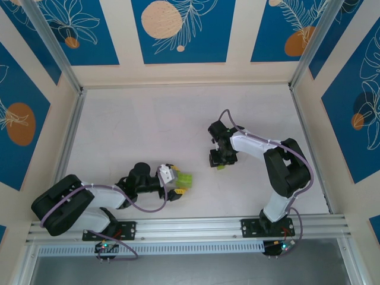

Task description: Assemble a carrot with lego

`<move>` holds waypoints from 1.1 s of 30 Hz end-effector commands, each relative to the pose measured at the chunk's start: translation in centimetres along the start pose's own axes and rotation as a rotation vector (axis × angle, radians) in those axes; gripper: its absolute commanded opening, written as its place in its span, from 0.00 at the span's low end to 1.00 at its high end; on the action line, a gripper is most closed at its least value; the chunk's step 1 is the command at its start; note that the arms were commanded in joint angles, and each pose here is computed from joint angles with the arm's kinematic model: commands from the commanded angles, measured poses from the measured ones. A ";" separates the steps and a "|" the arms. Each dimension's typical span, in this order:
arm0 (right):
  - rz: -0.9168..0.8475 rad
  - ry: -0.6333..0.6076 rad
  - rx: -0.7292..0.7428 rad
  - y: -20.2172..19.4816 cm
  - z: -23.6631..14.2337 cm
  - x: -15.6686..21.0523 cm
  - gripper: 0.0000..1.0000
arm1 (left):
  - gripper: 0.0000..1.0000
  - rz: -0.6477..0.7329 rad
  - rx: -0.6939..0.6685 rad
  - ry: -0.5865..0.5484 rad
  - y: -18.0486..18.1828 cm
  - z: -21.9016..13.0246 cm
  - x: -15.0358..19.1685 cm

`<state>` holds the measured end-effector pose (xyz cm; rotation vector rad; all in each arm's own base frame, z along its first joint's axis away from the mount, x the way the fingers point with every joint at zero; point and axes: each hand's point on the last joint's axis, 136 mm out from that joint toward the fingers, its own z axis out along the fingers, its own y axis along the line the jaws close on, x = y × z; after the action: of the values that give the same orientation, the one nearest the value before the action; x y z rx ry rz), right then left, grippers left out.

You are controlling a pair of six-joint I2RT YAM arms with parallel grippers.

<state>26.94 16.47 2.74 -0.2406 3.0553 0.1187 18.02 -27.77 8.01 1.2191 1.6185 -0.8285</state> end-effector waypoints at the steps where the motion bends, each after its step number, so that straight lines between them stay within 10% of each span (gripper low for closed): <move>1: 0.001 0.042 -0.012 0.0 0.4 0.6 0.46 | 0.86 0.029 0.007 -0.021 0.3 0.2 -0.7; 33: -0.025 -0.031 -0.042 2.2 -7.9 2.0 0.34 | 0.86 0.039 0.041 -0.057 1.3 0.6 -1.8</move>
<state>25.33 18.02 10.63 -0.3024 2.9686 0.1902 19.24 -27.73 7.82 1.2208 1.6247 -0.8385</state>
